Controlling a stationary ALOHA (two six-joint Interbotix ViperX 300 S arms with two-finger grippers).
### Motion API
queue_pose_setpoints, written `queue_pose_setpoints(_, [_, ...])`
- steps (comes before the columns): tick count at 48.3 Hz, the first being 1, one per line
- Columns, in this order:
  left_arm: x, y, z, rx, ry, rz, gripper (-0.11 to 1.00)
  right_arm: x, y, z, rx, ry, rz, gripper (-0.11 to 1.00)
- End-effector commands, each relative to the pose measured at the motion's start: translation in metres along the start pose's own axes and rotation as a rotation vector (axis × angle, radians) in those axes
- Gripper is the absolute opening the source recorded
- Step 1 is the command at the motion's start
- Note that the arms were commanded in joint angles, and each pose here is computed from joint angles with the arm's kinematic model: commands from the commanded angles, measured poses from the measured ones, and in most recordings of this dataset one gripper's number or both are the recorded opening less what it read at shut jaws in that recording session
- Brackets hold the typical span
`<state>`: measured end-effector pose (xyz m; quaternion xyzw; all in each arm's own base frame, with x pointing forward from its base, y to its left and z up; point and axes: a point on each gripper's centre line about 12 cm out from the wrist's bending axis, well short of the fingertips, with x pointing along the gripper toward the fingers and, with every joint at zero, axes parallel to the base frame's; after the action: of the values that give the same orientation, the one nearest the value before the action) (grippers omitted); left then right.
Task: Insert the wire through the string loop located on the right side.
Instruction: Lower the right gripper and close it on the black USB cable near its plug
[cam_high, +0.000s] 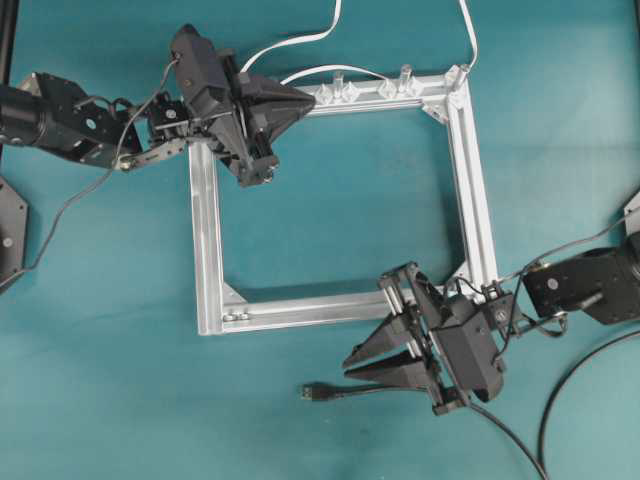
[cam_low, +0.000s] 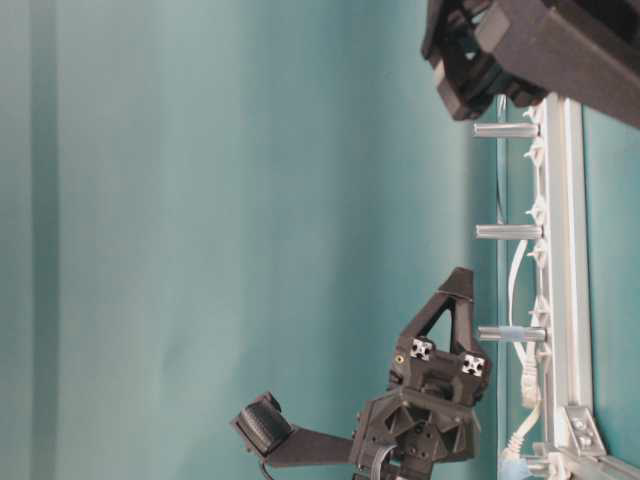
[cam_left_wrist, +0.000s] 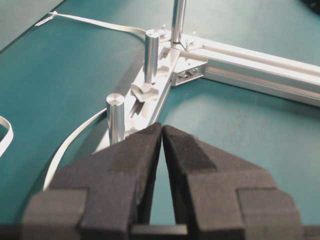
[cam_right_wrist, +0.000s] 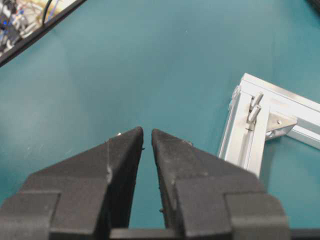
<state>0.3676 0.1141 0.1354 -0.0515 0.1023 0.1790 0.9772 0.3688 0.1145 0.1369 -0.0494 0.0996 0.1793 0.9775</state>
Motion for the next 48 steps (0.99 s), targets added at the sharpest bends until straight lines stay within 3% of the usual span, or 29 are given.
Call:
queue_pose_setpoints(1, [-0.001,-0.012,0.019,0.042,-0.050,-0.059,0.15,0.001,0.003,0.010,0.011,-0.031,0.008,0.24])
queue_pose_setpoints(3, [-0.001,-0.012,0.019,0.038,-0.042,-0.057,0.13,0.002,0.005,0.009,0.011,-0.021,0.012,0.23])
queue_pose_setpoints(7, [-0.003,-0.013,0.019,0.038,-0.019,-0.059,0.00,0.002,0.007,0.006,0.025,0.019,0.016,0.05])
queue_pose_setpoints(12, [-0.006,-0.013,0.020,0.039,0.008,-0.058,0.00,0.003,0.011,0.003,0.049,0.062,0.025,-0.07])
queue_pose_setpoints(15, [-0.006,-0.013,0.021,0.037,0.015,-0.058,0.00,0.004,0.013,0.003,0.067,0.064,0.030,-0.07])
queue_pose_setpoints(23, [-0.009,-0.014,0.023,0.037,0.026,-0.060,0.00,0.006,0.016,0.007,0.155,0.047,0.020,0.12])
queue_pose_setpoints(30, [-0.009,-0.014,0.023,0.038,0.037,-0.062,0.01,0.007,0.015,0.009,0.233,0.039,-0.027,0.53])
queue_pose_setpoints(32, [-0.009,-0.014,0.023,0.035,0.040,-0.061,0.06,0.007,0.014,0.008,0.256,0.039,-0.044,0.65])
queue_pose_setpoints(36, [-0.010,-0.015,0.021,0.028,0.053,-0.062,0.27,0.006,0.013,0.008,0.289,0.035,-0.074,0.84])
queue_pose_setpoints(43, [-0.010,-0.014,0.019,0.021,0.073,-0.061,0.67,0.007,0.014,0.003,0.332,0.041,-0.101,0.84])
queue_pose_setpoints(48, [-0.009,-0.014,0.018,0.021,0.080,-0.060,0.86,0.009,0.020,0.000,0.349,0.049,-0.104,0.84])
